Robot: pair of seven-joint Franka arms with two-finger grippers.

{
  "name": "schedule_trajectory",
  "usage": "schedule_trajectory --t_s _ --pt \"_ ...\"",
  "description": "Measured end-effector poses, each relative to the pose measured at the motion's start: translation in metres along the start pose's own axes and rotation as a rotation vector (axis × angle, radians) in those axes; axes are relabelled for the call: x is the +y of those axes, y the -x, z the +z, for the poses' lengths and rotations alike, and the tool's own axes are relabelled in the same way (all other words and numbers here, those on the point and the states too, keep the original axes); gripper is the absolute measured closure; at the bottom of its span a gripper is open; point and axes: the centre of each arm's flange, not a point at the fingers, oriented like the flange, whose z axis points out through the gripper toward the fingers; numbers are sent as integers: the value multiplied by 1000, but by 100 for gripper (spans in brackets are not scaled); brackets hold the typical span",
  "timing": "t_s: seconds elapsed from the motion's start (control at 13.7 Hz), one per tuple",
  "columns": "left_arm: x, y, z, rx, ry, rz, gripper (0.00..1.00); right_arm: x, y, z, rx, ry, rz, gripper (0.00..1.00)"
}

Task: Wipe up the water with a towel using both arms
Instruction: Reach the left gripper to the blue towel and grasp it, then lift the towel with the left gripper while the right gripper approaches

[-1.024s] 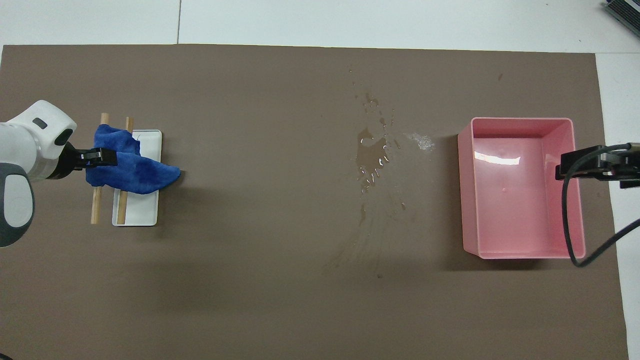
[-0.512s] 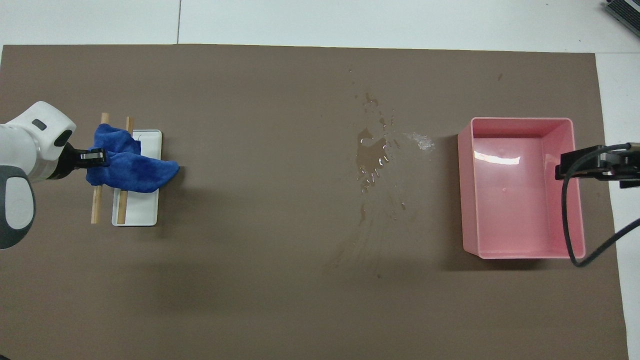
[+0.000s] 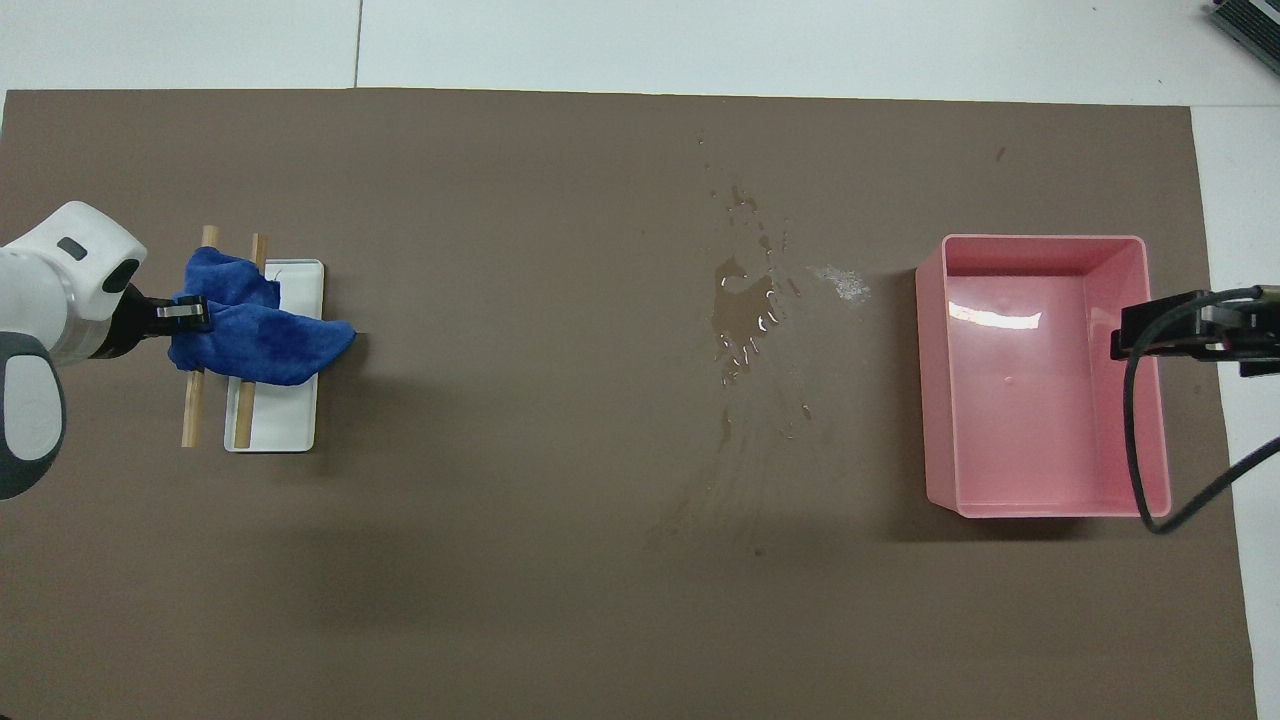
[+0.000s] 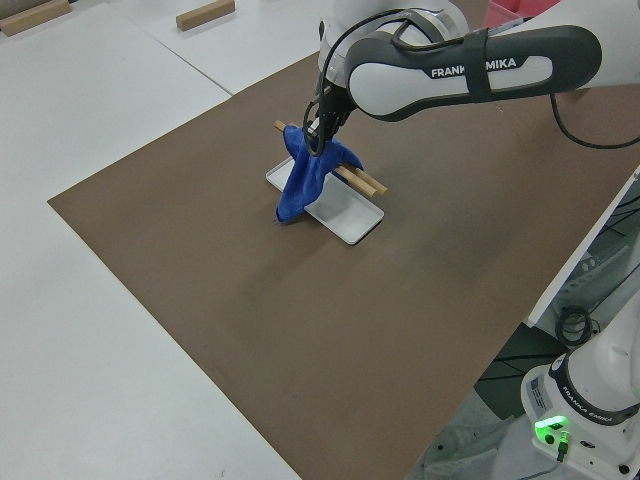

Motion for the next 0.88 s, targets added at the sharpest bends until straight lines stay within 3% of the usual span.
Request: schedule_trajectory --t_s 0.29,0.44,0.73,0.88 --pt "5 -12 -35 -35 16 -20 84 0 0 0 0 0 -1 0" --pt "13 -17 -64 -70 79 -120 84 -1 0 0 0 0 -2 0" --pt "47 -12 -111 -191 273 -508 84 -1 0 0 0 0 -2 0" --pt "76 -5 -122 -263 305 -739 84 -4 1 0 -1 -3 -7 0"
